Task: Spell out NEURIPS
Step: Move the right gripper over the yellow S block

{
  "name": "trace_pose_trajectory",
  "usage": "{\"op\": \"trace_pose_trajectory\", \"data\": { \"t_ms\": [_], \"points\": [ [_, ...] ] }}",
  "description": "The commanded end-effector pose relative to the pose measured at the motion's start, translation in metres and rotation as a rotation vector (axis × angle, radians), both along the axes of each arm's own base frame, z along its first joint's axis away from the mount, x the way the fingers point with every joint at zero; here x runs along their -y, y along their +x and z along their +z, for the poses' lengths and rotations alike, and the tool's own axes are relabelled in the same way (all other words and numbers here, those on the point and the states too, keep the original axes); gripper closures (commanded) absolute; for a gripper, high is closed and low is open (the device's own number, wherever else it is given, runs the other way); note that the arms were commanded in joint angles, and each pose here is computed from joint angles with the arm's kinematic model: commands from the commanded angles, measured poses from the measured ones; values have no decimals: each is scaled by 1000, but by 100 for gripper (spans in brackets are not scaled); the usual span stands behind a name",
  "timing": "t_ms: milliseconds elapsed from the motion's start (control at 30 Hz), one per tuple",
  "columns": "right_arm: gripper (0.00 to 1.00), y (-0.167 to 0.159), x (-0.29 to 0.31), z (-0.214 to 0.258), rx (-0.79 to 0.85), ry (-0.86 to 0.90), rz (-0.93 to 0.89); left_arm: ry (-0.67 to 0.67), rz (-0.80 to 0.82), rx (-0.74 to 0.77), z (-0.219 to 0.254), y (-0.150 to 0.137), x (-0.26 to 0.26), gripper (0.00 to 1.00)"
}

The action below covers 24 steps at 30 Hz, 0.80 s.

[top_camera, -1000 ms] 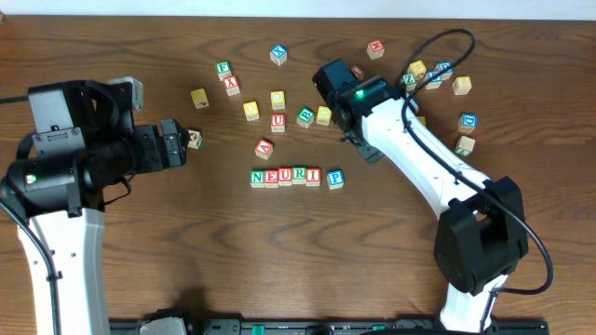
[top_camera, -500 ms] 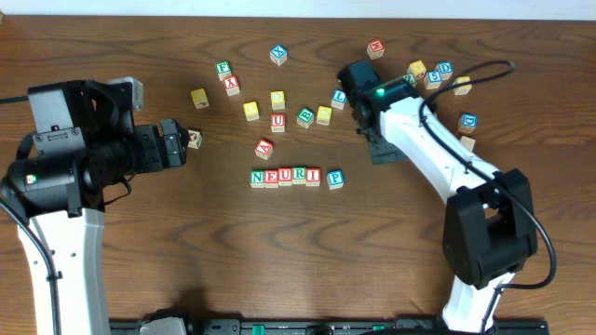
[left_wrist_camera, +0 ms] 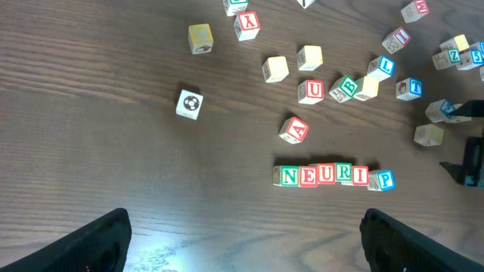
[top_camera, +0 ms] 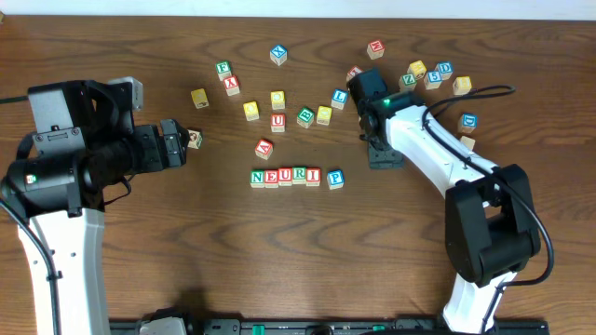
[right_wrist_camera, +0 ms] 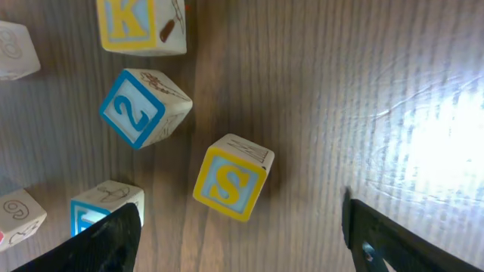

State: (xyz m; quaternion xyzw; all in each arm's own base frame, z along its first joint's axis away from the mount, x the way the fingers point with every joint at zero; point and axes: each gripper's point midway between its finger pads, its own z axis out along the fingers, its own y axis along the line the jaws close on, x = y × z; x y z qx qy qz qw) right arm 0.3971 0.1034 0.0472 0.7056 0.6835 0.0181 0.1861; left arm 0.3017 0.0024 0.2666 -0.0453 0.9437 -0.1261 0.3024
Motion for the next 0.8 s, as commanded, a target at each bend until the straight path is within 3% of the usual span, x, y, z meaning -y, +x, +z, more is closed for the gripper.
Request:
{"op": "trace_pose_trajectory", "data": {
  "t_ms": [0, 433, 767],
  "points": [
    [20, -8, 6, -13, -11, -17, -30, 3, -8, 21, 7, 0, 0, 5],
    [20, -13, 15, -25, -17, -36, -44, 4, -8, 21, 7, 0, 0, 5],
    [26, -13, 19, -30, -5, -48, -46, 4, -8, 21, 7, 0, 0, 5]
  ]
}}
